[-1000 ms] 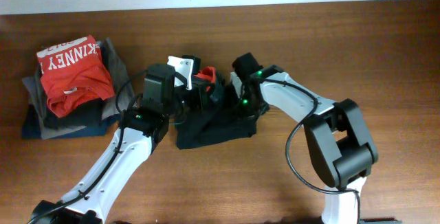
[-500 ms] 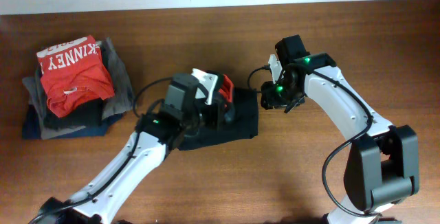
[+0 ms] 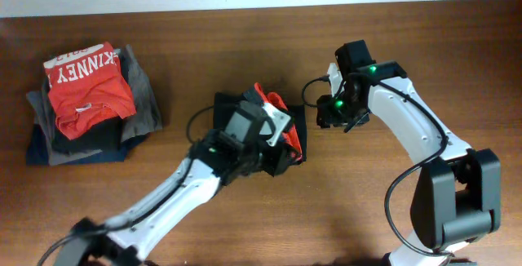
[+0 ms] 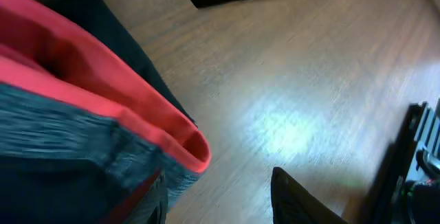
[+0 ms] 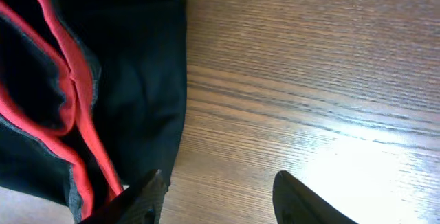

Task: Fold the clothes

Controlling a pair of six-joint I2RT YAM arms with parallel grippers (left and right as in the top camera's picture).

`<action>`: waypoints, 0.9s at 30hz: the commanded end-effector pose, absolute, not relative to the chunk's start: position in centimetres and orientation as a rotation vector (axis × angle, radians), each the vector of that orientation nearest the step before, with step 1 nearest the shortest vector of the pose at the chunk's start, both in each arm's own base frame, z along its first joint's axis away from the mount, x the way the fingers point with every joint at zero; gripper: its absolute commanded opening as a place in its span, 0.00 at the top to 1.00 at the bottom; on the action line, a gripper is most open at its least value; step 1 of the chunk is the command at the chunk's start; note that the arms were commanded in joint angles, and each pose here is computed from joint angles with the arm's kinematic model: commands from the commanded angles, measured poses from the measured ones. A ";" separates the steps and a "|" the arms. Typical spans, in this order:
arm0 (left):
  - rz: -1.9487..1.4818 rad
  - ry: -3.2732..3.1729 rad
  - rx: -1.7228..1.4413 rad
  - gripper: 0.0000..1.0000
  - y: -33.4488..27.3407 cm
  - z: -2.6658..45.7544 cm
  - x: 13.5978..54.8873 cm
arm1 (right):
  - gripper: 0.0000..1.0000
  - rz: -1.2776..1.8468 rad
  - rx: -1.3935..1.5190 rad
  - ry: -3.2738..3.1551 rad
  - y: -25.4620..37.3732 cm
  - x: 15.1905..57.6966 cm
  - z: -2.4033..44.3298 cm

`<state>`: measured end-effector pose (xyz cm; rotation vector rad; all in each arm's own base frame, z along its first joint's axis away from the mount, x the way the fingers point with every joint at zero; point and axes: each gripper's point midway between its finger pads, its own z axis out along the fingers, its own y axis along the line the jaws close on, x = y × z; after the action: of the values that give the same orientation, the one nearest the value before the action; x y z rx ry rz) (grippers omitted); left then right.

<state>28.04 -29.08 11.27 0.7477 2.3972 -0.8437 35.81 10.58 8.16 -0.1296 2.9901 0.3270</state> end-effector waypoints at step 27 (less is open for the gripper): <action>-0.340 2.718 0.132 0.46 -13.0 1.6 36.3 | 0.95 0.593 -0.736 2.818 21.1 35.7 4.9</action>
<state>36.28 -13.20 2.33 0.1524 2.6953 -0.3472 35.89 22.38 5.91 -0.7647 2.7585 0.6830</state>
